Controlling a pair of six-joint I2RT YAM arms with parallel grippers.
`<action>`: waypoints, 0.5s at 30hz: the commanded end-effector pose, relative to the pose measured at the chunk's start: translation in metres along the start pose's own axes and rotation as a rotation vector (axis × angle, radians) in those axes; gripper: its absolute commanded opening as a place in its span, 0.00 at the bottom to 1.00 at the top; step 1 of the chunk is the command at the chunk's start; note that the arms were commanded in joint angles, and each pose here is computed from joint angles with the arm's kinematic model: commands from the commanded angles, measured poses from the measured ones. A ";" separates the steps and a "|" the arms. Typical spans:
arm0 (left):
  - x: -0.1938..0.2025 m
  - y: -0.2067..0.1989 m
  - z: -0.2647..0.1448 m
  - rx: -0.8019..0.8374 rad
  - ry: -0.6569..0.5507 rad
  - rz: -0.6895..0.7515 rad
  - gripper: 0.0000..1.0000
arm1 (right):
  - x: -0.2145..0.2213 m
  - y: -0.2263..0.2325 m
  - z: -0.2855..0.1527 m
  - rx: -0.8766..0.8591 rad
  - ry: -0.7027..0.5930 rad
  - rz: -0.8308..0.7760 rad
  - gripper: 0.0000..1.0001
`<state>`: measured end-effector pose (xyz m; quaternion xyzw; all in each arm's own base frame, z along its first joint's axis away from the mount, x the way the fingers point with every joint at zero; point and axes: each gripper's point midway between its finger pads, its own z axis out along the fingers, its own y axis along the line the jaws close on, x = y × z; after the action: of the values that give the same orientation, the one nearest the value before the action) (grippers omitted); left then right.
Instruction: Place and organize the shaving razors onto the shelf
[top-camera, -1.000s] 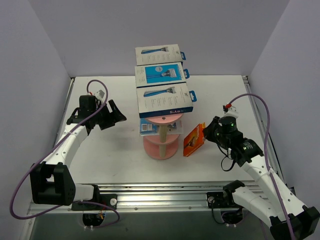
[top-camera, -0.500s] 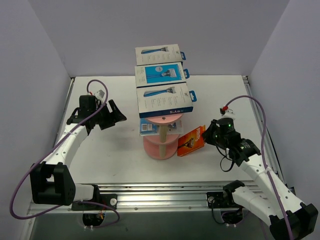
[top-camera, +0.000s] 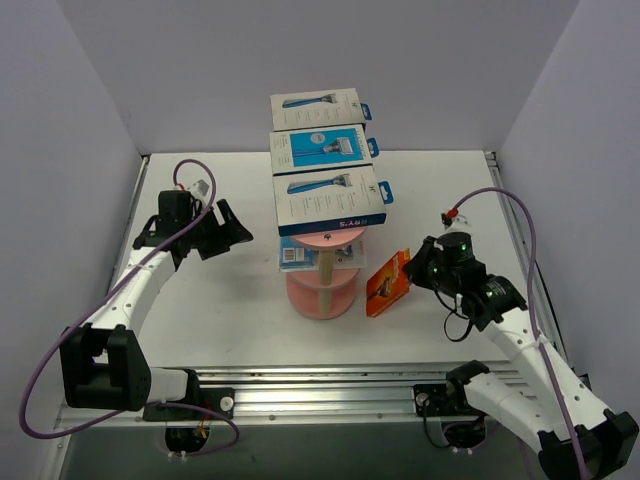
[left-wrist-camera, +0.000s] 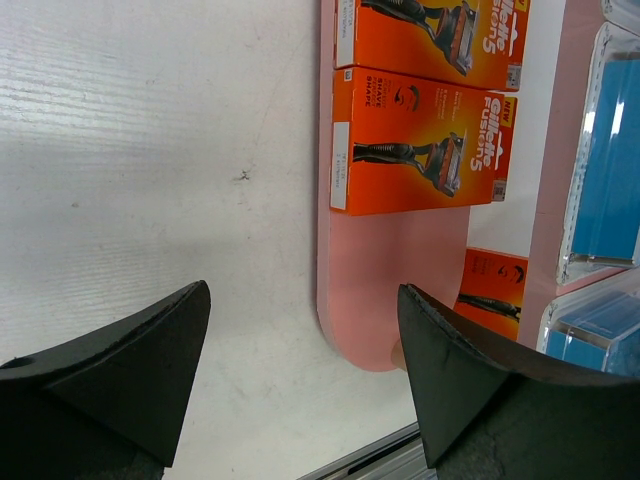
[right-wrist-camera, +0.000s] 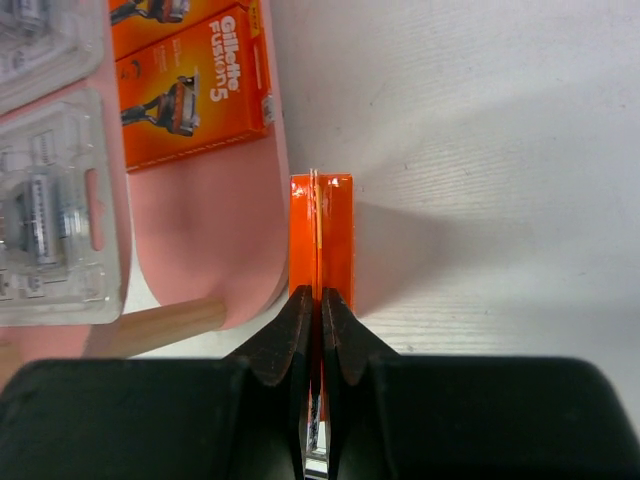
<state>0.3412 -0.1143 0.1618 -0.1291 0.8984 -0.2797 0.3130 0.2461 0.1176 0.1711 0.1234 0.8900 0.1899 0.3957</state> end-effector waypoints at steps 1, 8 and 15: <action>-0.013 -0.008 -0.004 0.043 -0.047 0.040 0.84 | -0.021 0.021 -0.017 -0.079 -0.049 0.003 0.00; -0.014 -0.007 -0.004 0.041 -0.047 0.036 0.85 | -0.025 0.037 -0.024 -0.164 -0.058 0.036 0.00; -0.014 -0.006 -0.004 0.040 -0.047 0.035 0.85 | -0.028 0.051 -0.032 -0.246 -0.086 0.072 0.00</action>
<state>0.3420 -0.1121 0.1620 -0.1319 0.8977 -0.2797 0.3137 0.2391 0.1366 0.2028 0.1146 0.8668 0.2639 0.4072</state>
